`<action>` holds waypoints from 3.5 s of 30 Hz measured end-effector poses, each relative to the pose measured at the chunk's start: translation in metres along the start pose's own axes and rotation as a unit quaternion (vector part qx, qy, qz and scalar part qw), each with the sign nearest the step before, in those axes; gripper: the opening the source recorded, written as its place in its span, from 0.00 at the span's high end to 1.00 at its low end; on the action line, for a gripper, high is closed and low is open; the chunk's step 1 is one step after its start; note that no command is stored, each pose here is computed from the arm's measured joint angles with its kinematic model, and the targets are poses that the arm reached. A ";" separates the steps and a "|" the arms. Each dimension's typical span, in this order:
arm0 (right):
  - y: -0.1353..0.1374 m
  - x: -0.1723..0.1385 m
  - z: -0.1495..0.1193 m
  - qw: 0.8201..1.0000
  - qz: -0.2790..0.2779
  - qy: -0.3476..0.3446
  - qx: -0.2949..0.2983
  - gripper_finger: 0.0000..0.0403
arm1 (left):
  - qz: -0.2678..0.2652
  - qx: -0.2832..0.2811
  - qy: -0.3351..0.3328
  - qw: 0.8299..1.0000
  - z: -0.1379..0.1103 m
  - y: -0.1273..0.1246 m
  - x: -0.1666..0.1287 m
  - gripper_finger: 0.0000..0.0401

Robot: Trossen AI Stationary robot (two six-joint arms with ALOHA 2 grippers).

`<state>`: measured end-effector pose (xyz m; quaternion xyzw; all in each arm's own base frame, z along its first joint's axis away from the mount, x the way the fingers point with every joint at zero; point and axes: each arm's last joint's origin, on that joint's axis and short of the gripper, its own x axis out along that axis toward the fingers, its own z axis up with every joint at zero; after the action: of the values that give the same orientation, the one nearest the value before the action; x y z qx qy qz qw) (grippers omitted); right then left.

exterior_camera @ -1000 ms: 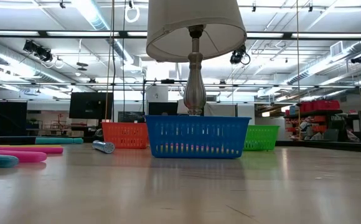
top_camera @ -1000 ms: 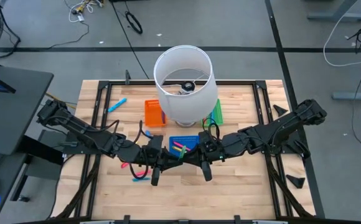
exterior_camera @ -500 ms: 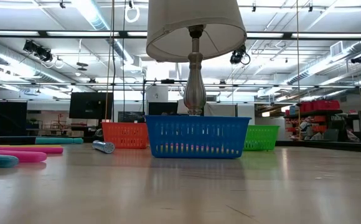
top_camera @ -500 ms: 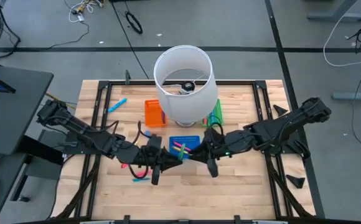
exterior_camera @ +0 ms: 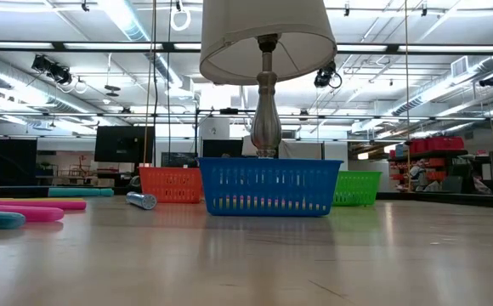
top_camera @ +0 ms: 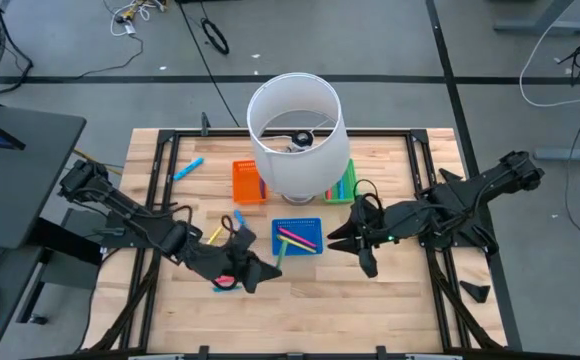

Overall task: Pick & Place Markers
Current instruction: Put the green small highlighter pen into the orange bin

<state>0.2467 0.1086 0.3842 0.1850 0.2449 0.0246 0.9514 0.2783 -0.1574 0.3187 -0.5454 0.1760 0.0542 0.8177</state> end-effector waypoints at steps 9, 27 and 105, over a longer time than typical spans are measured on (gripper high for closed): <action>0.000 0.001 0.000 0.999 0.001 -0.001 -0.053 0.73 | 0.129 -0.143 0.079 0.978 -0.014 0.024 -0.006 0.90; 0.000 0.002 0.000 0.990 -0.001 0.000 -0.139 0.73 | 0.113 -0.206 0.002 0.972 -0.016 0.103 -0.024 0.90; -0.019 0.006 0.009 0.992 -0.037 -0.003 -0.121 0.73 | 0.194 -0.274 -0.039 0.941 0.209 0.278 -0.037 0.90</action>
<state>0.2554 0.0884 0.3821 0.0596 0.2440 0.0179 0.9678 0.2131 0.1479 0.1604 -0.7008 0.2247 0.2788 0.6169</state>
